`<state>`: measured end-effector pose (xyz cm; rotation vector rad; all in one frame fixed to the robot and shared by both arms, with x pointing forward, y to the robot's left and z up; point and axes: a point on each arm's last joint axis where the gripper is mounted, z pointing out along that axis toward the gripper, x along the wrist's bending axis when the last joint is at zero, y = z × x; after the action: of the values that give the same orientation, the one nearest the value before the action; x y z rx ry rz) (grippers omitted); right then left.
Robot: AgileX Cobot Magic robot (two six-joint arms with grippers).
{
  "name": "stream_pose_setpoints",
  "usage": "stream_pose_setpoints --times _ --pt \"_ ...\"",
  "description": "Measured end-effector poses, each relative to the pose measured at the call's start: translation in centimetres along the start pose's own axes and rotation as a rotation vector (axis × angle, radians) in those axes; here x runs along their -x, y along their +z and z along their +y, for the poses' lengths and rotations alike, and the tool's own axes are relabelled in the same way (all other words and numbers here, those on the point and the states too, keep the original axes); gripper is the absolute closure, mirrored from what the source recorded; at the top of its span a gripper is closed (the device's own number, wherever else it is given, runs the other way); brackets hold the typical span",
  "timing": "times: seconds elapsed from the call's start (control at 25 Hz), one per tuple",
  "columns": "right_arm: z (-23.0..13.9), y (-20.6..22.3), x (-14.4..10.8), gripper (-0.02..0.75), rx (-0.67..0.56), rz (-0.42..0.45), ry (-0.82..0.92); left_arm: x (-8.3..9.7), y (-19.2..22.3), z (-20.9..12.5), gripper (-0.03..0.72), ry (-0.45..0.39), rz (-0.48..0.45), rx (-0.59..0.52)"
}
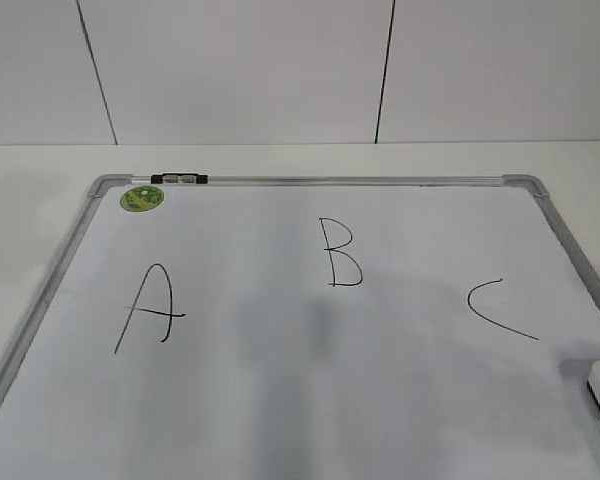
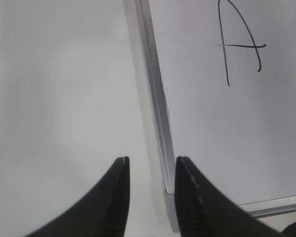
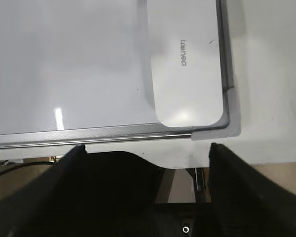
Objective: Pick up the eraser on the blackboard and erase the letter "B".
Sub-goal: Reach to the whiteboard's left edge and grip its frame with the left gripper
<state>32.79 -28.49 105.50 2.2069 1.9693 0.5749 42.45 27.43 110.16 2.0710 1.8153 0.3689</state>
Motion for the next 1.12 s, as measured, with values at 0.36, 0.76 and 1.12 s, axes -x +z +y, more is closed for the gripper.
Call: stream_pose_setpoints --times 0.36,0.76,1.12 --pt "1.4 2.0 -0.2 0.154 -0.139 0.021 0.041 -0.4 8.7 6.4 0.452 -0.011 0.003 -0.166" --pt "1.5 2.2 -0.3 0.154 -0.149 0.028 0.046 -0.8 17.5 9.7 0.452 -0.018 0.005 -0.301" --pt "1.5 2.2 -0.3 0.154 -0.149 0.028 0.046 -1.1 22.2 9.7 0.452 -0.011 0.018 -0.347"
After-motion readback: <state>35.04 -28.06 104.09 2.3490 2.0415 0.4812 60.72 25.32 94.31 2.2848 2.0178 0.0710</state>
